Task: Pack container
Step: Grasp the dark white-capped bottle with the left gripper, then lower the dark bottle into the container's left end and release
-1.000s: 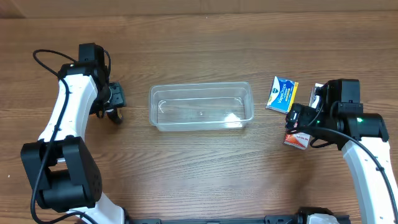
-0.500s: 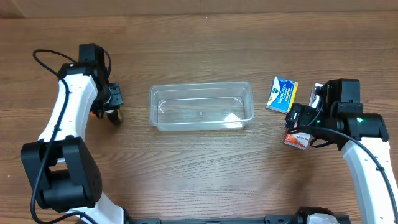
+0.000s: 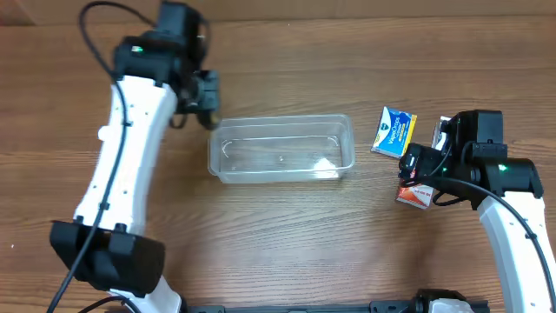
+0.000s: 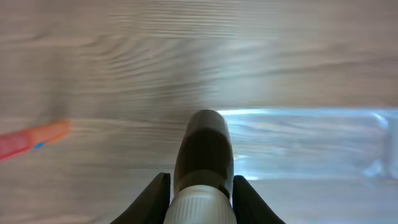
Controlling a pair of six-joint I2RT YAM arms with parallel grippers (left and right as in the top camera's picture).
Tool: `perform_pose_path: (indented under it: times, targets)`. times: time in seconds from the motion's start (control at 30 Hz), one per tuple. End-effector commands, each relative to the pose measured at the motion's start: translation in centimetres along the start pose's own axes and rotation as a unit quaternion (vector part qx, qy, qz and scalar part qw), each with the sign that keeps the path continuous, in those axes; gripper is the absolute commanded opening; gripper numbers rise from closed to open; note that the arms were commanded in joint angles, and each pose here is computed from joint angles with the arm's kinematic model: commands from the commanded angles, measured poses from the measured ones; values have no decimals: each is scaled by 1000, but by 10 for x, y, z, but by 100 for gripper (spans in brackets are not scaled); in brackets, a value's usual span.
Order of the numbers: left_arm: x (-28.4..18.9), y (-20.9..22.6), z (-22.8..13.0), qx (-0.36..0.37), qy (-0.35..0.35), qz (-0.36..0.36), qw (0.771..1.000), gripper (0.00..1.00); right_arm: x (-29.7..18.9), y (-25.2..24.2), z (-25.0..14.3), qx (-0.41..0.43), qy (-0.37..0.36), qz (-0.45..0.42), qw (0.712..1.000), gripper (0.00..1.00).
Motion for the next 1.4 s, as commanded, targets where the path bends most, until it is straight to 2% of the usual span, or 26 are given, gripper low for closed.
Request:
perform_pose_path:
  times: [0.0, 0.27, 0.53, 0.63, 0.8, 0.87, 0.93, 1.17, 1.27, 1.37]
  targets:
    - [-7, -32, -5, 15, -16, -11, 1000, 4, -9, 3, 8, 1, -19, 7, 1000, 100]
    - [50, -26, -27, -17, 28, 9, 999, 4, -9, 3, 8, 1, -19, 7, 1000, 100]
    - [100, -6, -38, -29, 8, 62, 998, 4, -9, 3, 8, 1, -17, 7, 1000, 100]
    - [105, -7, -30, -33, -14, 61, 997, 14, -9, 3, 7, 1, -17, 7, 1000, 100]
    - [106, -8, -29, -33, -18, 59, 998, 23, -9, 3, 7, 1, -16, 6, 1000, 100]
    - [108, -8, -32, -33, -13, 59, 998, 41, -9, 3, 7, 2, -16, 6, 1000, 100]
    - [109, -6, -36, -31, -6, 62, 998, 47, -9, 3, 7, 2, -15, 6, 1000, 100]
    - [109, -5, -39, -30, 1, 65, 997, 47, -9, 3, 7, 2, -15, 6, 1000, 100]
    - [109, -5, -40, -30, 3, 65, 997, 52, -9, 3, 7, 1, -15, 6, 1000, 100]
    - [105, -6, -37, -31, -4, 63, 998, 52, -9, 3, 7, 2, -15, 6, 1000, 100]
Point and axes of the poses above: each gripper's point midway between its finger pads, its own x axis out along the fingers, its own y axis along the line the jaws close on, z = x × y, the point moved 2 cm from there along -x, back along the fingers, and after that the axes turned 1 degree about -x, right-handed, at the moved point
